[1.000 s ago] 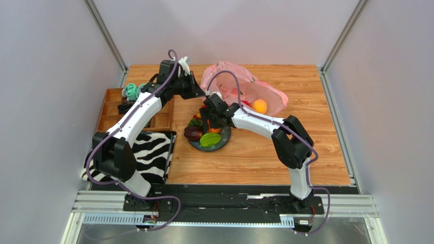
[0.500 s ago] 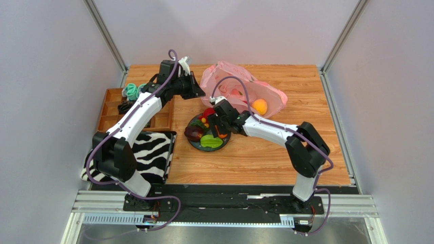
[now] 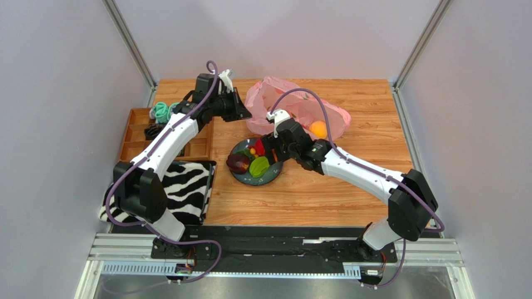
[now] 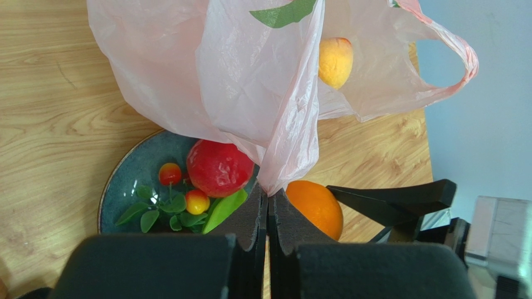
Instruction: Place the fruits into the plastic bag
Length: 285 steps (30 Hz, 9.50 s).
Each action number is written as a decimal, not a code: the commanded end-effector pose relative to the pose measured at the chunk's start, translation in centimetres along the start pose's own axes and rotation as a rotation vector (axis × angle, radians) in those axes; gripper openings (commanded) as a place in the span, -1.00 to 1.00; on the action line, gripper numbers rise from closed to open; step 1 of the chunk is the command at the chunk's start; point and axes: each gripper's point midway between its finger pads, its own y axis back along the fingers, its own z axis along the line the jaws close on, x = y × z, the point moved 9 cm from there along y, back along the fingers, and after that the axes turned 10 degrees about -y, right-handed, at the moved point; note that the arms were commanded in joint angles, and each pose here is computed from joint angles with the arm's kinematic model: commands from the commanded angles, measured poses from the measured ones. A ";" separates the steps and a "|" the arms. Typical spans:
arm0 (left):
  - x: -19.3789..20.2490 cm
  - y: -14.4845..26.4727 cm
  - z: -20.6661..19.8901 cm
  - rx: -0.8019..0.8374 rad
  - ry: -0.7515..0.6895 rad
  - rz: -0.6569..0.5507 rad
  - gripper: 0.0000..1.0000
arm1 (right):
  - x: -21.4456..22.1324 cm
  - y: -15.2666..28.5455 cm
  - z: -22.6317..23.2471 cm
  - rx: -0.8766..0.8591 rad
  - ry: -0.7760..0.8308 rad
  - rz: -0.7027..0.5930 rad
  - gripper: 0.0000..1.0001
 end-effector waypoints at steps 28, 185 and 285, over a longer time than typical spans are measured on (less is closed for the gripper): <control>-0.6 2.6 -1.8 0.032 -0.050 -0.050 -1.00 | -11.3 1.7 -9.1 0.200 -0.299 -0.266 -0.24; -2.0 -2.5 -1.6 0.047 -0.016 -0.019 -1.00 | -5.0 -7.5 -1.8 0.015 -0.266 0.079 0.00; 1.1 -0.2 -0.8 -0.017 -0.002 0.024 -1.00 | -6.1 -5.6 -13.4 0.345 -0.330 0.084 0.93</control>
